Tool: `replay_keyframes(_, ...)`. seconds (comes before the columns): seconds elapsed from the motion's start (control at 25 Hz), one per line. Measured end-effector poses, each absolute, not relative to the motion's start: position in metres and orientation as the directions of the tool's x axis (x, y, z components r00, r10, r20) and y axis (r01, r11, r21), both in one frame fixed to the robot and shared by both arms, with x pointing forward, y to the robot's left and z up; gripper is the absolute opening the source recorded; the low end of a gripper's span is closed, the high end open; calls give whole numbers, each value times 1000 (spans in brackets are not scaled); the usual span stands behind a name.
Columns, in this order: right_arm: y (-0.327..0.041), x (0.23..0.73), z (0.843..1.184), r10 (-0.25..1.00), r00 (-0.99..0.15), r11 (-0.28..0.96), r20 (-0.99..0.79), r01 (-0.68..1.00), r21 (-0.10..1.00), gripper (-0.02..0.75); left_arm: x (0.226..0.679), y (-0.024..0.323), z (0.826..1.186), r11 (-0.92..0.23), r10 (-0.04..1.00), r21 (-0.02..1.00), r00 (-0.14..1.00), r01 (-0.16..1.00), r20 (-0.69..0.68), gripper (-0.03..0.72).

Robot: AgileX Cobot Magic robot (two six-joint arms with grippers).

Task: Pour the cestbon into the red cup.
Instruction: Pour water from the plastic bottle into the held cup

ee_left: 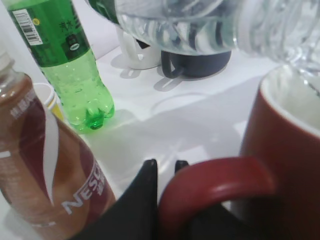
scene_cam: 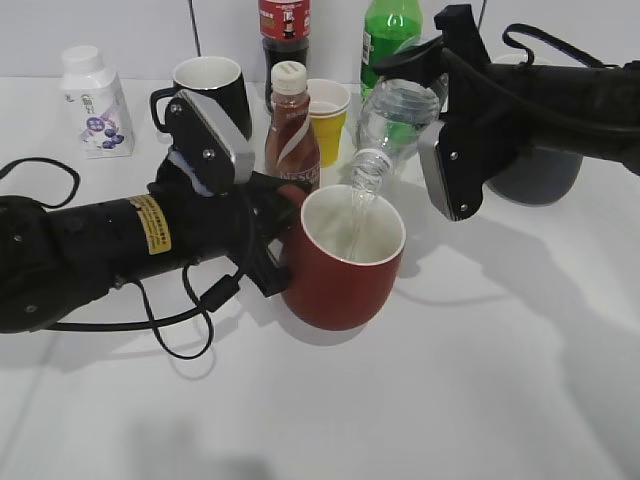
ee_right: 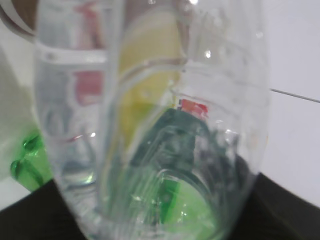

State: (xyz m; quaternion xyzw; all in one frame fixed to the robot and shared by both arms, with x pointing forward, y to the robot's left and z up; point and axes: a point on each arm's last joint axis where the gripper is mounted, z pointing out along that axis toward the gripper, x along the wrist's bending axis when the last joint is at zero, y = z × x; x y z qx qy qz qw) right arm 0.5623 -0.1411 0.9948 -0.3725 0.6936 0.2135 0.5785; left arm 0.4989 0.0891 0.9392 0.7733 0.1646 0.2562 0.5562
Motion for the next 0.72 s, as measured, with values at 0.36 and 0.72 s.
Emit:
replay_keyframes(0.36, -141, 562, 995, -274, -40, 626, -961, -766, -147, 474, 499, 89, 939, -328, 539, 944, 815, -31, 214, 65)
replay_keyframes(0.72, -140, 563, 1000, -242, -4, 630, -970, -761, -154, 473, 499, 89, 939, -327, 540, 945, 814, -30, 213, 65)
